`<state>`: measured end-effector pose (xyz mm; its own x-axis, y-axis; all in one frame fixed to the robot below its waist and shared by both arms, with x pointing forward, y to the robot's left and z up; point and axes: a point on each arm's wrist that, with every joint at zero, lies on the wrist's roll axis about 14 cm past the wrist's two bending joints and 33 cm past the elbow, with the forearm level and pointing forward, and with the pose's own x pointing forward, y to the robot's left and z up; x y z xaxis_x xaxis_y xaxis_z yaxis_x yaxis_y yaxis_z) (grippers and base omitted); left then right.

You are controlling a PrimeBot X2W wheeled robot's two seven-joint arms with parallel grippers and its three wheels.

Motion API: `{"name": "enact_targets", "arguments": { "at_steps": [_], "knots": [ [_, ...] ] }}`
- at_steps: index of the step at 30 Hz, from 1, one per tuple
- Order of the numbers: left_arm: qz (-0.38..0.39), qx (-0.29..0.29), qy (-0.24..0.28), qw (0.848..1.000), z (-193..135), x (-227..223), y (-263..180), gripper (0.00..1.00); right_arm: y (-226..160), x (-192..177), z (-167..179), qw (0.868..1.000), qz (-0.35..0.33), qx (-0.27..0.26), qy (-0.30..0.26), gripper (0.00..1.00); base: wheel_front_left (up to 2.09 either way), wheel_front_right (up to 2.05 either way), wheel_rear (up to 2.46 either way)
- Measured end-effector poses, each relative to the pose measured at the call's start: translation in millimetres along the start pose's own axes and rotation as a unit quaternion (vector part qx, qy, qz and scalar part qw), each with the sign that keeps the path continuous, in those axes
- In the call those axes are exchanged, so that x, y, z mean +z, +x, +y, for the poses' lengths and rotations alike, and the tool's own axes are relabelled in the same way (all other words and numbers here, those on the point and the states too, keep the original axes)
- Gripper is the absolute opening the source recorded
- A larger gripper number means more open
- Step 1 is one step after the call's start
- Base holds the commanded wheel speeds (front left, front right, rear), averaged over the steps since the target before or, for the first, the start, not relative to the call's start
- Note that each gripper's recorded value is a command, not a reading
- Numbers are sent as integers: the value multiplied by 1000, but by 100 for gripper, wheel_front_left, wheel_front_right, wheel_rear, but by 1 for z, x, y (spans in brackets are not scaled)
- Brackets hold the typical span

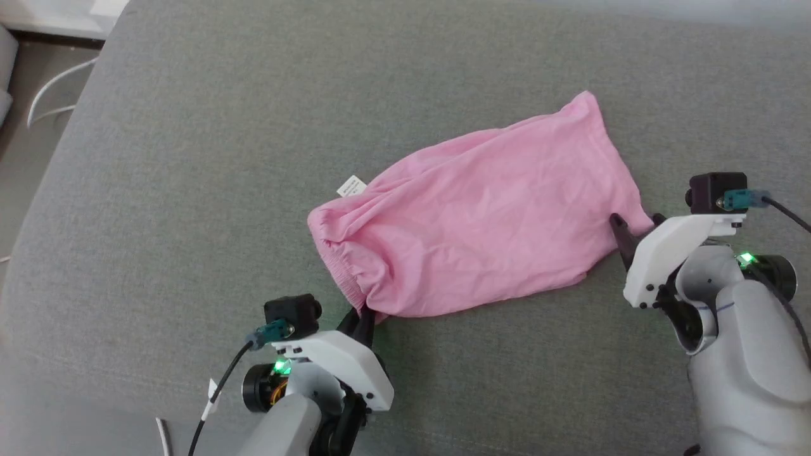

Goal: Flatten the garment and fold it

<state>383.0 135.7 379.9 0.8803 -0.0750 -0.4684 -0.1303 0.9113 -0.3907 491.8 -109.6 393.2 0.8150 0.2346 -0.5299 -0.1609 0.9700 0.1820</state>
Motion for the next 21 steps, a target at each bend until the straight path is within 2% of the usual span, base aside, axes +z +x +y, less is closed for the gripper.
{"name": "enact_targets", "arguments": {
  "at_steps": [4,5,6,7,8,9,14,21],
  "knots": [
    [-2,2,-1,1000,3,1,2,0,12,-10,2,999,54,1,-5,100,0,0,0],
    [-4,3,-2,1000,3,1,2,0,14,-10,4,998,61,2,-5,95,0,0,0],
    [-4,4,-2,1000,3,1,2,0,15,-10,5,998,67,4,-6,50,0,0,0],
    [-4,4,-3,1000,4,1,2,0,16,-10,6,997,71,5,-6,34,0,0,0],
    [-5,4,-3,1000,4,1,2,0,16,-10,6,997,74,5,-7,7,0,0,0],
    [-6,4,-3,1000,4,1,2,0,16,-9,7,997,74,6,-8,0,0,0,0],
    [-11,0,-1,1000,1,4,0,0,7,-6,10,998,65,10,-7,0,0,0,0],
    [-21,-10,1,1000,-1,11,-6,0,-28,-2,-7,1000,16,-6,21,0,0,0,0]
  ]
}}
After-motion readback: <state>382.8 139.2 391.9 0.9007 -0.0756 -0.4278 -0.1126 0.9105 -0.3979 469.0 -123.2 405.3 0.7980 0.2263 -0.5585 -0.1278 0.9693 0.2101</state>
